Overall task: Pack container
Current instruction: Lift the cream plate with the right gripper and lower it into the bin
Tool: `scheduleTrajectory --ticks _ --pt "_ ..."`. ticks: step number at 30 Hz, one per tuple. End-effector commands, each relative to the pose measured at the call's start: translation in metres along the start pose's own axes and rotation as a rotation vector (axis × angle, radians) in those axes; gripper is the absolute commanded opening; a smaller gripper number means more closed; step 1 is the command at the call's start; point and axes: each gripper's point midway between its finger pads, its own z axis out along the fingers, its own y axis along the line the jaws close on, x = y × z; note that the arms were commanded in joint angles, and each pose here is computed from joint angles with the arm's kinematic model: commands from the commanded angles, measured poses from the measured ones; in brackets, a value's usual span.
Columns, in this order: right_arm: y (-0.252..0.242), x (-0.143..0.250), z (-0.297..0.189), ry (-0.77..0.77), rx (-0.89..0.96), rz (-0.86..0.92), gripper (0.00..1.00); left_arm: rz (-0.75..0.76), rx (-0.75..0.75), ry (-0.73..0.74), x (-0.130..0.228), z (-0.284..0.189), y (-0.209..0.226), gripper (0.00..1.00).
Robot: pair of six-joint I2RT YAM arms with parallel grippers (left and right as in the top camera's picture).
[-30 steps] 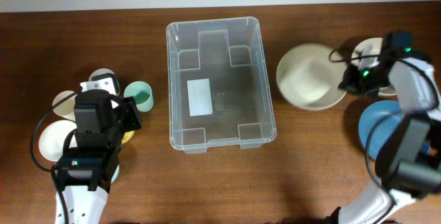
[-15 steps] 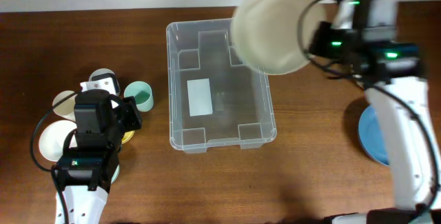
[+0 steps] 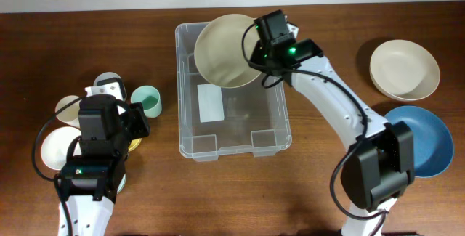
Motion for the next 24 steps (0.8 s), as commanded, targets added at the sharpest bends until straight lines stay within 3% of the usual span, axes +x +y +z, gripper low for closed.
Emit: scheduleTrajectory --ticks 1,14,17,24 --pt "0.011 0.002 0.000 -0.023 -0.006 0.021 0.04 -0.001 0.016 -0.012 -0.007 -0.004 -0.004 0.52" --pt "0.005 0.033 0.033 0.062 0.052 0.057 0.04 -0.001 0.014 -0.004 -0.005 -0.004 -0.004 0.53" --pt "0.005 0.034 0.033 0.066 0.050 0.057 0.11 -0.001 0.014 -0.003 -0.004 -0.004 -0.004 0.53" --pt "0.002 0.037 0.032 0.081 0.060 0.050 0.15 -0.001 0.014 -0.003 -0.004 -0.004 -0.004 0.53"
